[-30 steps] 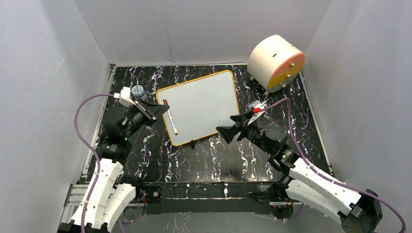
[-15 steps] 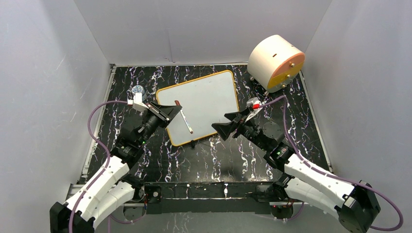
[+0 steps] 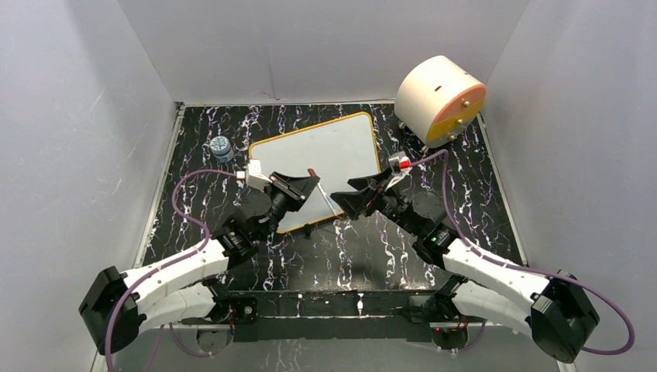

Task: Write a sentence on the whiteboard
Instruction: Open the whiteboard marker at the center of the board.

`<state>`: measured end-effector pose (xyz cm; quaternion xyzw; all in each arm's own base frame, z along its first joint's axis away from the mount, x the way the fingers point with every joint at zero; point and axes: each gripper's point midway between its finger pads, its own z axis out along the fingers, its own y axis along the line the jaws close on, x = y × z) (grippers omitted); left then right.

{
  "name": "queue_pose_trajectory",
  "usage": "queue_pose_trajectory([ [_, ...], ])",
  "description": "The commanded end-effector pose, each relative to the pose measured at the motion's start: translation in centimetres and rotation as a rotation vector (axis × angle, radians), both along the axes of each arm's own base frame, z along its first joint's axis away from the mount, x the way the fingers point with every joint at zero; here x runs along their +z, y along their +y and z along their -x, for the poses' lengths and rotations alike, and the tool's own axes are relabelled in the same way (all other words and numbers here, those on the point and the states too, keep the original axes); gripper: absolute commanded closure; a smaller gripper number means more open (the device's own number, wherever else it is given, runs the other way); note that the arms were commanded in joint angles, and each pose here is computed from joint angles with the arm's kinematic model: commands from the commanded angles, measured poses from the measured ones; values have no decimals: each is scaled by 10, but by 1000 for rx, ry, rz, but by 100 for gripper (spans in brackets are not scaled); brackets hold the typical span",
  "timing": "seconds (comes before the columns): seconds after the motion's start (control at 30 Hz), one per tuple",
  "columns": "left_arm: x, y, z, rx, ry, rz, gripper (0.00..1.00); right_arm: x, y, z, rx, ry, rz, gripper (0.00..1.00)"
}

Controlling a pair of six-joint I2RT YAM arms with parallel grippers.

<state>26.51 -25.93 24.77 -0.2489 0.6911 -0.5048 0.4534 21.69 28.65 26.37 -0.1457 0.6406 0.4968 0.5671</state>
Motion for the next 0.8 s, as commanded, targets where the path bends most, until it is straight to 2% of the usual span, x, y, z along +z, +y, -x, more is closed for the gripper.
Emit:
queue_pose_trajectory([
  [0.0, 22, -1, -9, 132, -49, 96, 100, 29, 2, -3, -11, -44, -113, 7],
  [0.17, 20, -14, -11, 161, -31, 127, 100, 23, 0, -10, -47, -15, -147, 15],
  [0.77, 36, -9, -19, 235, -36, 241, 100, 0, 15, -10, -1, 70, -140, 41],
])
